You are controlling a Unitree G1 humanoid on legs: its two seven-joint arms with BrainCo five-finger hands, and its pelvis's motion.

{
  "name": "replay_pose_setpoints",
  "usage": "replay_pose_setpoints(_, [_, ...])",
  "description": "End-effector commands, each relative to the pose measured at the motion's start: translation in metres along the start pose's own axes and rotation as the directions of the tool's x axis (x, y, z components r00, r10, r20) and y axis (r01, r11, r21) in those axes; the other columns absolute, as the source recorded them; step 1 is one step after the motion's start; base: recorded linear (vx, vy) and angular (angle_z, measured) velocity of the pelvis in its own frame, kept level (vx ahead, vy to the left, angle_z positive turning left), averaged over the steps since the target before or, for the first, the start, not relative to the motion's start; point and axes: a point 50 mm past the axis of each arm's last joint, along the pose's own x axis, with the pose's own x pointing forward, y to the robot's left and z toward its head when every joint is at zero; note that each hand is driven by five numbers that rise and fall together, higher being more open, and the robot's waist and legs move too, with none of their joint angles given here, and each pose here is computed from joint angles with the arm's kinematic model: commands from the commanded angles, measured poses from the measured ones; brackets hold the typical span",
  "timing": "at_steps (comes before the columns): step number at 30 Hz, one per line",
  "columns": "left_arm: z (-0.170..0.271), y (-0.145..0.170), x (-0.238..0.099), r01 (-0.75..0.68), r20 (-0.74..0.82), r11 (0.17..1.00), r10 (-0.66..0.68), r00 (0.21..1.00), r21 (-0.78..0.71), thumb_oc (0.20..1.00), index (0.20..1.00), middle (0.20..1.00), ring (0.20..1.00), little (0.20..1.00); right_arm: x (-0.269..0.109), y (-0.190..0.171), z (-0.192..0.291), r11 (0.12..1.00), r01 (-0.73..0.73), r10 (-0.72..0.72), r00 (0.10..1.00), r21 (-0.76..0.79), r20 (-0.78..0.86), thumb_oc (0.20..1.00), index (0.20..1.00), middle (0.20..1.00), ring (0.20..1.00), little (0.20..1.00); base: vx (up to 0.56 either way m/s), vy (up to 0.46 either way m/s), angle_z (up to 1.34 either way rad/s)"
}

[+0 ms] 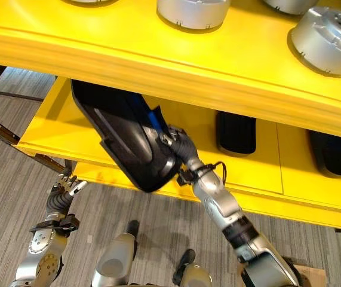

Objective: Move parts from the plastic box to the shelf.

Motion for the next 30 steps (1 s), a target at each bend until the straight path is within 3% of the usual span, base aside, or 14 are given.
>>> replay_pose_setpoints(1, [0.037,-0.007,0.000,0.083,0.152,0.997,-0.082,0.985,0.001,1.000,1.000,1.000,1.000,1.000,0.019,-0.005,0.055,0.996,0.083,-0.089,0.965,0.037,0.245,0.200,0.200,0.200,0.200,0.200,-0.07,0.009,0.01])
replay_pose_setpoints(6, [0.040,-0.015,0.003,0.121,0.161,0.993,-0.119,0.980,0.000,1.000,1.000,1.000,1.000,1.000,0.038,-0.026,0.081,0.973,0.222,-0.233,0.927,0.070,0.293,0.200,0.200,0.200,0.200,0.200,-0.05,0.010,0.04])
replay_pose_setpoints(9, [0.041,-0.025,0.006,0.170,0.162,0.985,-0.167,0.973,-0.003,1.000,1.000,1.000,1.000,1.000,0.056,-0.052,0.113,0.921,0.375,-0.390,0.861,0.109,0.326,0.200,0.200,0.200,0.200,0.200,-0.08,0.022,0.02])
replay_pose_setpoints(15, [0.044,-0.040,0.007,0.227,0.175,0.974,-0.221,0.959,-0.015,1.000,1.000,1.000,1.000,1.000,0.065,-0.079,0.149,0.846,0.513,-0.529,0.773,0.146,0.351,0.200,0.200,0.200,0.200,0.200,-0.06,0.023,0.02])
replay_pose_setpoints(20, [0.051,-0.051,0.010,0.258,0.212,0.966,-0.248,0.945,-0.021,1.000,1.000,1.000,1.000,1.000,0.068,-0.092,0.169,0.799,0.572,-0.597,0.719,0.184,0.357,0.200,0.200,0.200,0.200,0.200,-0.03,0.022,0.02])
replay_pose_setpoints(30, [0.059,-0.063,0.014,0.290,0.252,0.956,-0.273,0.928,-0.032,1.000,1.000,1.000,1.000,1.000,0.069,-0.089,0.193,0.805,0.578,-0.573,0.698,0.136,0.429,0.200,0.200,0.200,0.200,0.200,0.00,0.008,0.03])
